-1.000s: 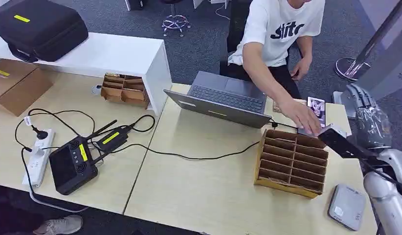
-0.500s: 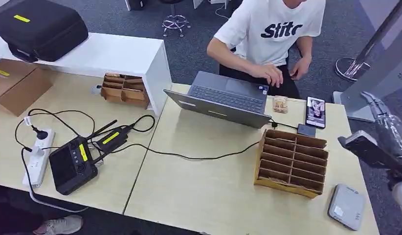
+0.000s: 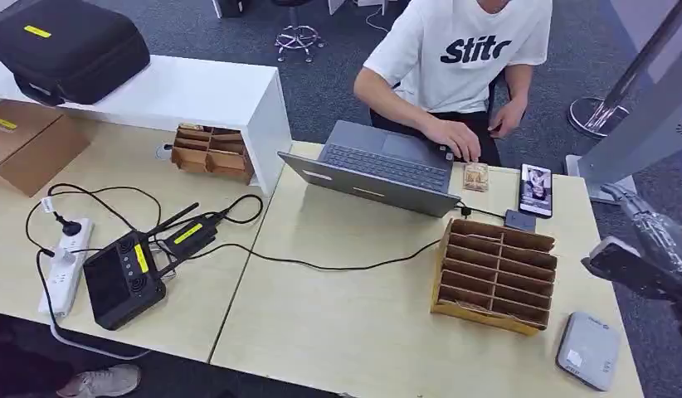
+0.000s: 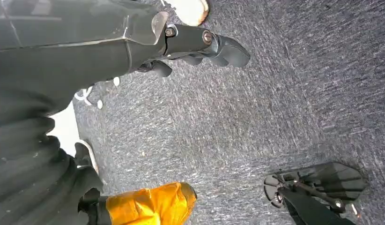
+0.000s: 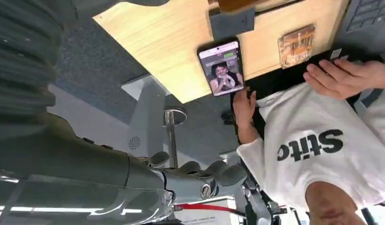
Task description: Pass the card to the sensor for recognition and then transmit it.
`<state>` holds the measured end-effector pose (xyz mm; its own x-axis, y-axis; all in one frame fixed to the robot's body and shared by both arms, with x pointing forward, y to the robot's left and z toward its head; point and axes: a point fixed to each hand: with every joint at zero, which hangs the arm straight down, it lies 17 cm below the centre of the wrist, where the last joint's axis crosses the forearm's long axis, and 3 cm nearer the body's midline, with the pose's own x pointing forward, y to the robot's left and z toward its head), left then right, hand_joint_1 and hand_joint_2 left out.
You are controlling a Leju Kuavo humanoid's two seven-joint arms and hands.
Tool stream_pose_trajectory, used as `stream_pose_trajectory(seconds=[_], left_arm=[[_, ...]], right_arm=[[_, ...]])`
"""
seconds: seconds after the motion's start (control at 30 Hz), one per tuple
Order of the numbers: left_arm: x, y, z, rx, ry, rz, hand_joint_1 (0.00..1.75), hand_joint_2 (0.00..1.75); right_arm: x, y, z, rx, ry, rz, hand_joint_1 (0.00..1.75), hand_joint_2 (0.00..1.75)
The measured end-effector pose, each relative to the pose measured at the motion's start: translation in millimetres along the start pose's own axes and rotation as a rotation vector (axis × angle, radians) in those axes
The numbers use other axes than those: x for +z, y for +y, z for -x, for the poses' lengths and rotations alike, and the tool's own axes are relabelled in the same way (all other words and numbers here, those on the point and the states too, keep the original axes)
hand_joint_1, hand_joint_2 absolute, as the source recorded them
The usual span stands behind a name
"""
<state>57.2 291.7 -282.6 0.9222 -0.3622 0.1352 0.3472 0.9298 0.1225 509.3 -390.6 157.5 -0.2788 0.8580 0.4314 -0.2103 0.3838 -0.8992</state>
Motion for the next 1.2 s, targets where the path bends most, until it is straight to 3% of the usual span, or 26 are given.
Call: stream_pose_trajectory(seconds=[0.37,0.8,1.2], left_arm=[[0,0,0,-0.008,0.001,0.000,0.00,1.75],[0,-1,-1,0.006,0.001,-0.001,0.00,1.75],[0,-1,-1,0.005,0.002,-0.002,0.00,1.75]], right_arm=[[-13,32,-14,-0.022,-0.025,-0.020,0.00,1.75],[-7,90,-40,-0.178,-0.049,0.010,0.00,1.75],[-5,101,-44,-0.220,-0.039,0.035,0.00,1.75]])
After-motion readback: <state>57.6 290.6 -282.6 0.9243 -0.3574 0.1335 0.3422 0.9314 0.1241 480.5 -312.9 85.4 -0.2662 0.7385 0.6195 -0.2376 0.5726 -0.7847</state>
